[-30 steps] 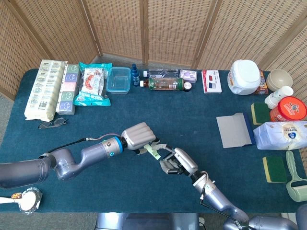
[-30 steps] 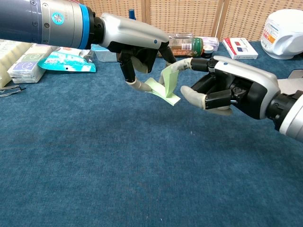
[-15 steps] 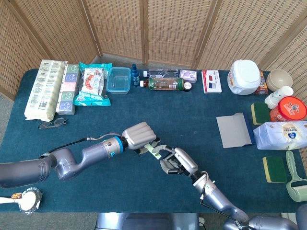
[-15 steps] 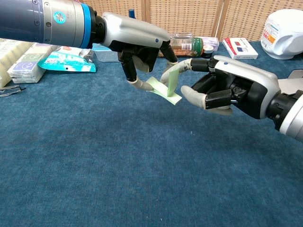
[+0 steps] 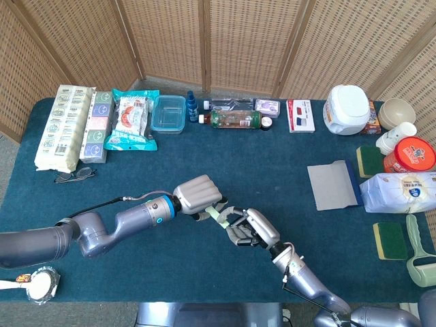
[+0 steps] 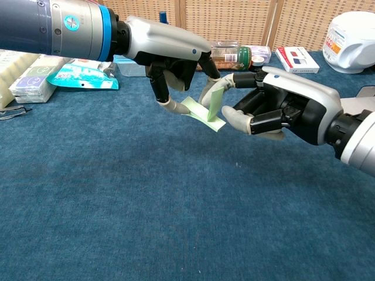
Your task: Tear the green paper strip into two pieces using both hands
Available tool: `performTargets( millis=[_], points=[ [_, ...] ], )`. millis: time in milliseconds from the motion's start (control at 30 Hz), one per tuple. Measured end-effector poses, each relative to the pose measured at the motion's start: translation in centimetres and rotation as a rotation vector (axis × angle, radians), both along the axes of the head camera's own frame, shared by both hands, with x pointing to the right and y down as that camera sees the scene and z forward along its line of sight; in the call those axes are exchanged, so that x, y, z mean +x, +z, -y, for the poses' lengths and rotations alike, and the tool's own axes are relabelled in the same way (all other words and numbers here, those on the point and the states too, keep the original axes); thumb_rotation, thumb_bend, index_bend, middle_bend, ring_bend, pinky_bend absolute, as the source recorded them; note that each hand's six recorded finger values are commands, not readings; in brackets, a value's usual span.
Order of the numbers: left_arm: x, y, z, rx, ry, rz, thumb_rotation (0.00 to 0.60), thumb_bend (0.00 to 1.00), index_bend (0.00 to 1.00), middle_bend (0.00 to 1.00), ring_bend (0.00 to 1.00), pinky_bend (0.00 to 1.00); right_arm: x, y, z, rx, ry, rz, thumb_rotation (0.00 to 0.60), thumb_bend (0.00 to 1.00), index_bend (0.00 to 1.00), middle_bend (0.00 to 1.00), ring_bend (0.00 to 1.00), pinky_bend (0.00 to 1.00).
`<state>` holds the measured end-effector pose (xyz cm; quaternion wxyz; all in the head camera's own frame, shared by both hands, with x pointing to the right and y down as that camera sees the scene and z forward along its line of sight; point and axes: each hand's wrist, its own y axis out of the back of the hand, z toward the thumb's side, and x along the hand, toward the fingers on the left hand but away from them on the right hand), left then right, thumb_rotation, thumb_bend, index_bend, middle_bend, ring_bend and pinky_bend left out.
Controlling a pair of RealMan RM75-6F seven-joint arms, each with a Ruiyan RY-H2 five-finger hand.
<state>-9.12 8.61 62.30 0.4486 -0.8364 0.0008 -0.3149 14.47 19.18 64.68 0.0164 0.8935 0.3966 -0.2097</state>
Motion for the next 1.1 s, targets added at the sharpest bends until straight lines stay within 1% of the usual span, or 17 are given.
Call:
performTargets(
  millis=[433, 667, 1100],
  points=[
    [-0.24, 0.01, 0.02, 0.0, 0.001, 0.001, 0.6, 0.46, 0.68, 1.0, 1.0, 1.0, -0.14, 0.15, 0.04, -0.002, 0.006, -0.002, 0.6, 0.56, 0.52, 0.98, 1.0, 0.97],
    [-0.29, 0.12, -0.16, -0.003, 0.006, 0.003, 0.6, 0.46, 0.68, 1.0, 1.0, 1.0, -0.14, 0.27, 0.03, -0.004, 0.007, -0.005, 0.6, 0.56, 0.54, 0.98, 1.0, 0.97],
    [-0.29, 0.64, -0.42, -0.01, 0.013, 0.014, 0.6, 0.46, 0.68, 1.0, 1.0, 1.0, -0.15, 0.48, 0.02, -0.006, 0.007, -0.013, 0.6, 0.56, 0.63, 1.0, 1.0, 0.97]
  ],
)
